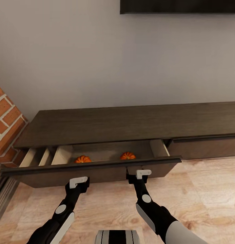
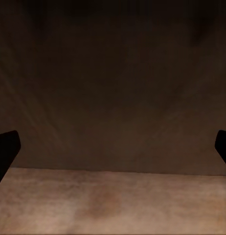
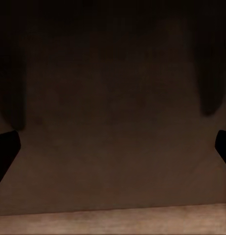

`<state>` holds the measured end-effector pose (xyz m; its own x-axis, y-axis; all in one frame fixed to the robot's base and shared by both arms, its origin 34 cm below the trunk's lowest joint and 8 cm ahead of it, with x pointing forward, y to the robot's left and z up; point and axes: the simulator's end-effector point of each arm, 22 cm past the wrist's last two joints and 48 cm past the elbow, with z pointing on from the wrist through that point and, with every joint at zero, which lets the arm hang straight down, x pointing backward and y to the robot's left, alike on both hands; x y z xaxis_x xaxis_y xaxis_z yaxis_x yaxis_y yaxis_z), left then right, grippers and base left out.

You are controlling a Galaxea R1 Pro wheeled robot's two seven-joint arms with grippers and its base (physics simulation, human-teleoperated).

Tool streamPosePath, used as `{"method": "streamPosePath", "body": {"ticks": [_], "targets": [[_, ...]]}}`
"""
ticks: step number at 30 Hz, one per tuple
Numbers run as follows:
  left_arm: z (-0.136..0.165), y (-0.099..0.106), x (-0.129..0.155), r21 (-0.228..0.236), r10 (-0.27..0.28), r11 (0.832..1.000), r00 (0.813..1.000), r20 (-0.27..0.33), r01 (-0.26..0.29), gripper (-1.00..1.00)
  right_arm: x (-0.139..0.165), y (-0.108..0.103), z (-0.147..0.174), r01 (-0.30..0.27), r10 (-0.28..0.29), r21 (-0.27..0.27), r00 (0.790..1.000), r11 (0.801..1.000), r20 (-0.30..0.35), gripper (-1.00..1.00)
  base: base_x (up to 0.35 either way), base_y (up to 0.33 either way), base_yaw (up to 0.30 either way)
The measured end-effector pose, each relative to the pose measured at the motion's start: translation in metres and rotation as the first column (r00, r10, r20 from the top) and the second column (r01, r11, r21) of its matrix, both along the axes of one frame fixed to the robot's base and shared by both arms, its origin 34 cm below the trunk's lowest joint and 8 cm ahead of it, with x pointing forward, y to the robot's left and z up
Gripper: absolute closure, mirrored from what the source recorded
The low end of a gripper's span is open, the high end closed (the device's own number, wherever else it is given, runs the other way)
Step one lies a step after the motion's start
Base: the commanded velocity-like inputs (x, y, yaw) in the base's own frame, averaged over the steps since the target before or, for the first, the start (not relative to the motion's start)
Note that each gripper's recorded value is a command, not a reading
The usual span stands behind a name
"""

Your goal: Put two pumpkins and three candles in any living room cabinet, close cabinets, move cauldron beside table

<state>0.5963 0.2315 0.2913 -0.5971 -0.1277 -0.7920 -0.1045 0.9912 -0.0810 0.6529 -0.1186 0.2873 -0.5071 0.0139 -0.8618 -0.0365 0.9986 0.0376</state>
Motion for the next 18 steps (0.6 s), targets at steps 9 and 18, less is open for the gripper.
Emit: {"method": "streamPosePath", "body": {"ticks": [9,18], "targets": [[-0.0001,0.0000,-0.0002,0.000,0.000,1.000,1.000,0.000,0.000,-1.00,0.0000,0.0000,0.0001,-0.001,0.001,-0.001,1.000,1.000,0.000,-1.00,0.144,0.000,0.000],[0.0000,0.0000,0.0000,0.000,0.000,1.000,1.000,0.000,0.000,-1.00,0.0000,-0.0004,0.0000,-0.001,0.001,-0.001,1.000,1.000,0.000,-1.00,0.144,0.000,0.000]]}}
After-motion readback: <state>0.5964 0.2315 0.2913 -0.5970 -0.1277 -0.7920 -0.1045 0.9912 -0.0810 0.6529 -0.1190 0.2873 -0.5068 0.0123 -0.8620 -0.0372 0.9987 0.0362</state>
